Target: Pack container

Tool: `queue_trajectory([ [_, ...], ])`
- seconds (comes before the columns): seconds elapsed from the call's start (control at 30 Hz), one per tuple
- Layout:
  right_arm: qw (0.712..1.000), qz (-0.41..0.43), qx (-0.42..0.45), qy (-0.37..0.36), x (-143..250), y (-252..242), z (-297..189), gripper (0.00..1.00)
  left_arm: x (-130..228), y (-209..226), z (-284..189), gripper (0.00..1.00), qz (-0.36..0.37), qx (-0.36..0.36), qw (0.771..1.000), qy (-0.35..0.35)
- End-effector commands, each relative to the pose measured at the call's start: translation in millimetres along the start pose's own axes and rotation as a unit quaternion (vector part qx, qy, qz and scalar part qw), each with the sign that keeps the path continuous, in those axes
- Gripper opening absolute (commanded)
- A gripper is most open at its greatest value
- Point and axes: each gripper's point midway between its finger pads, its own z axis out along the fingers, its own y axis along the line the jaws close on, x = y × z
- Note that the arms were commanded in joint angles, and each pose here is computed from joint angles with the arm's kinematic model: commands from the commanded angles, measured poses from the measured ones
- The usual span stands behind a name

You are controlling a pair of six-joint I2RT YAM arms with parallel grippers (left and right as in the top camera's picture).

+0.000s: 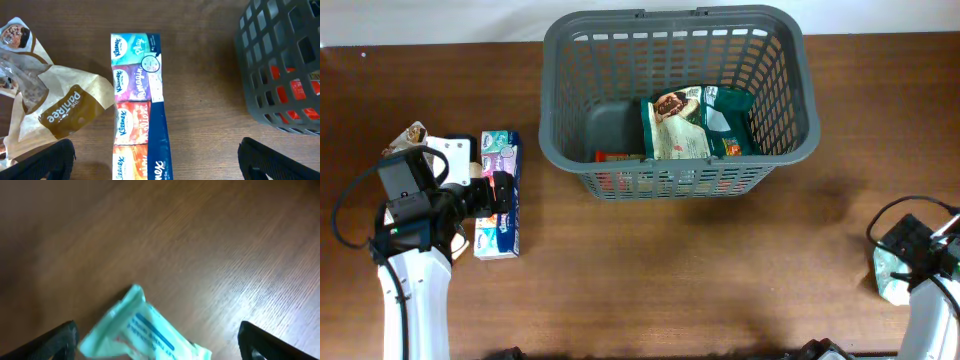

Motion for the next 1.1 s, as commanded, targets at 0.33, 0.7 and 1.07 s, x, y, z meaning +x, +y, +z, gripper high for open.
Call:
queue_trajectory([
  [0.33, 0.959, -0.278, -0.033, 0.032, 21, 7, -3, 0.99, 3, 2, 1, 0.99, -0.008, -0.001, 1.000, 0.005],
  [0.7, 0.936, -0.344, -0.053, 0.057, 37, 10, -3, 0.99, 3, 2, 1, 0.99, -0.008, -0.001, 1.000, 0.005],
  [1.07, 0.923, -0.367, -0.087, 0.076, 52, 19, 14, 0.99, 4, 6, 0, 0.99, -0.008, -0.014, 1.000, 0.008],
])
